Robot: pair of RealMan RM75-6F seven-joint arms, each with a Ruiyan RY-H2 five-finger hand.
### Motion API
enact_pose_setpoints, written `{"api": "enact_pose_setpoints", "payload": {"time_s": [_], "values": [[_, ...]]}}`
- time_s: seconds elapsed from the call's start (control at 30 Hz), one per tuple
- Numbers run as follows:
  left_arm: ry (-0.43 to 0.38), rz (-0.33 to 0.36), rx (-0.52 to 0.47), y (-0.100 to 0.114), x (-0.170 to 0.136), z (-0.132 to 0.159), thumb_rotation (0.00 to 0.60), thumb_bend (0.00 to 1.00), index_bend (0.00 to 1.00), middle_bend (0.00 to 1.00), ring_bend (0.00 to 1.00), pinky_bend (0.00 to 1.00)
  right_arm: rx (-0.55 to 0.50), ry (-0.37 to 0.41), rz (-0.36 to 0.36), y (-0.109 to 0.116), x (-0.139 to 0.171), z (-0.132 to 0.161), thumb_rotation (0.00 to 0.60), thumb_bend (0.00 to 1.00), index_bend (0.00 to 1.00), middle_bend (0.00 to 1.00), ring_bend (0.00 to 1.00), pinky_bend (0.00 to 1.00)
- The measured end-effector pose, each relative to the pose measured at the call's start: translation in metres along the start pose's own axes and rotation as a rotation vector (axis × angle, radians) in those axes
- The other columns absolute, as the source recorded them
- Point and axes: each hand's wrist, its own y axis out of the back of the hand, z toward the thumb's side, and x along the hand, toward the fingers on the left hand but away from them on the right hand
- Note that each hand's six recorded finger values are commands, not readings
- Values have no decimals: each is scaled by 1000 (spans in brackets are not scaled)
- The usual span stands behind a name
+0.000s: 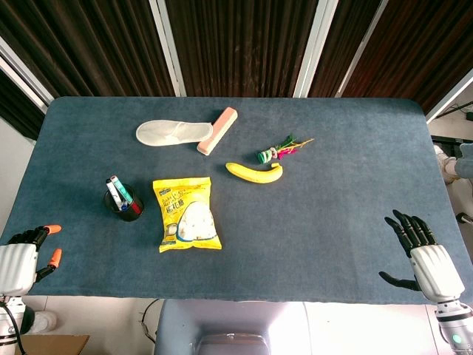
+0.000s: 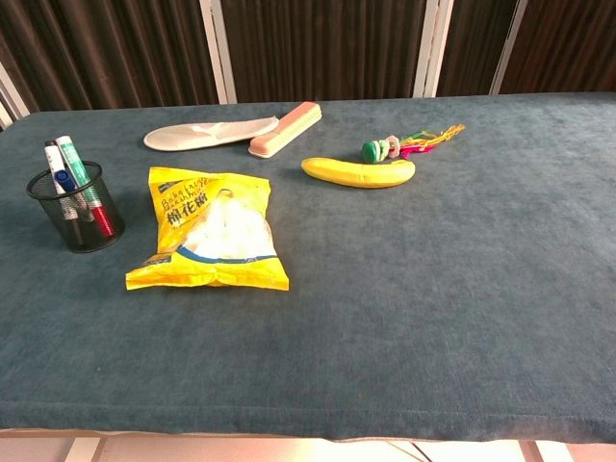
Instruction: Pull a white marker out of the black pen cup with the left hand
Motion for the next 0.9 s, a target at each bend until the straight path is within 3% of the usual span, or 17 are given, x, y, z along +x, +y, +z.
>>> {"api": "enact_pose_setpoints", "payload": {"time_s": [0.43, 0.53, 0.63, 0.77, 0.9], "values": [[18, 11, -1, -1, 3, -2, 600, 375, 333, 367, 369, 419, -1, 1, -11, 3, 1, 0, 600, 195, 81, 0, 0, 74], [24, 39, 0, 1, 8, -3, 600, 374, 334, 429, 395, 411, 0, 0, -12, 3, 2, 0, 600, 195, 82, 0, 0, 73], [19, 95, 0, 1, 17, -3, 600, 373, 323, 579, 560, 441, -6, 2, -20, 5, 3, 0, 600, 195, 82, 0, 0, 73], [-3, 153, 17, -10, 38, 6, 600, 377, 295, 759, 810, 726, -11, 2, -24, 7, 3, -1, 600, 195, 82, 0, 0, 74], [-5, 152, 76, -19, 55, 15, 600, 374, 277, 908, 967, 904, -14, 9, -24, 8, 4, -1, 600, 195, 82, 0, 0, 73]]}}
